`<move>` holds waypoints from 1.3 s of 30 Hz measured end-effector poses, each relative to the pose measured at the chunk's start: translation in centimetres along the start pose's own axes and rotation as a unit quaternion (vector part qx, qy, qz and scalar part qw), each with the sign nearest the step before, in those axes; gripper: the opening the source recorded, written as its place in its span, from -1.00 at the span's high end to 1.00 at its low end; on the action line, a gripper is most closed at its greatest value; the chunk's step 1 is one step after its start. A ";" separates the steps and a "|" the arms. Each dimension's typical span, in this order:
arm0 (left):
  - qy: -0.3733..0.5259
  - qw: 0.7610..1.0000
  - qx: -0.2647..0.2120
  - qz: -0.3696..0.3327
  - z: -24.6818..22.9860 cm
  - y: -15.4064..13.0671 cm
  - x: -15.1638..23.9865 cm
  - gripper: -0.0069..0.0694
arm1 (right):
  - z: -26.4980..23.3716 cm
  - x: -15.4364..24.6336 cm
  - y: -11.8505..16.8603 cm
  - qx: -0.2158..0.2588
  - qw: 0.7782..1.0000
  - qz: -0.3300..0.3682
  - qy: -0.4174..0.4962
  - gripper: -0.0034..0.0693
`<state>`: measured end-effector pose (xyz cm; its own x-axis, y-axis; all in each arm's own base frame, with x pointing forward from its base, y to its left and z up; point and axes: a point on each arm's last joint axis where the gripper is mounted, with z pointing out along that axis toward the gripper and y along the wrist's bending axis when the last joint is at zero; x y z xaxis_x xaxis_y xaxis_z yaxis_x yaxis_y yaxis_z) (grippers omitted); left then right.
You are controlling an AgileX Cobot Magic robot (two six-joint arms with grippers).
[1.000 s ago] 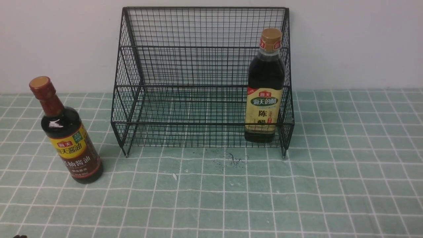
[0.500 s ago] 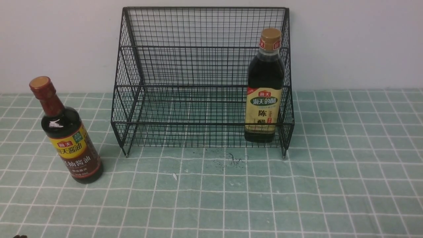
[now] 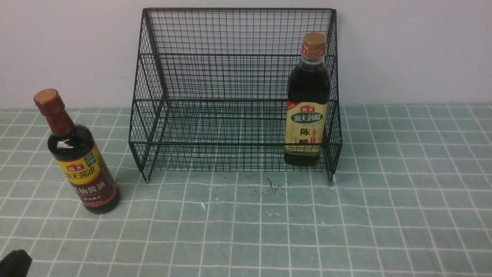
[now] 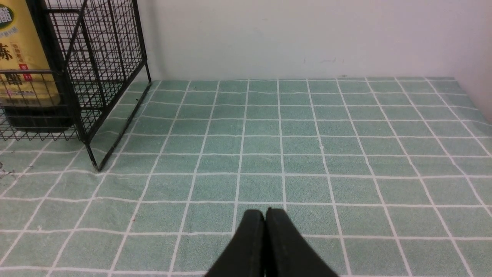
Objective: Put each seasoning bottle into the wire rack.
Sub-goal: Use the left arm to grab the condiment bottle closest to it
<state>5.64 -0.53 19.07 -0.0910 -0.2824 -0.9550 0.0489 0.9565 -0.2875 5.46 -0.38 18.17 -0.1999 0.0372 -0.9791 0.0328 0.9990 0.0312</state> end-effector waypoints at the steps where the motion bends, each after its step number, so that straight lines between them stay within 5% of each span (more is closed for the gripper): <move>1: -0.016 1.000 0.002 -0.013 0.0 0.0 -0.3 0.84 | 0.0 0.0 0.0 0.000 1.000 0.000 0.000 0.95; 8: -0.111 0.993 0.020 -0.032 -0.2 -0.1 -2.1 0.84 | 0.0 0.0 0.0 0.000 1.000 0.000 0.000 0.95; 13: -0.269 0.963 0.013 -0.020 -1.3 -0.2 -4.8 0.84 | 0.0 0.0 0.0 0.000 1.000 0.000 0.000 0.95; 19: -0.225 0.974 0.011 0.025 -0.3 -1.1 -6.6 0.68 | 0.0 0.0 0.0 0.000 1.000 0.000 0.000 0.95; 32: -0.090 0.995 -0.033 0.043 9.2 -1.8 -10.4 -0.62 | 0.0 0.0 0.0 0.000 1.000 0.000 0.000 0.95; 39: -0.069 0.996 -0.041 0.046 14.1 -1.7 -11.1 -0.79 | 0.0 0.0 0.0 0.000 1.000 0.000 0.000 0.95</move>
<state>20.54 -0.08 29.12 0.0474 -0.1955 -0.9796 -0.0308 0.9799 -0.1971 5.46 -0.38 18.17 -0.1999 0.0363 -0.9791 0.0329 0.9990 0.0303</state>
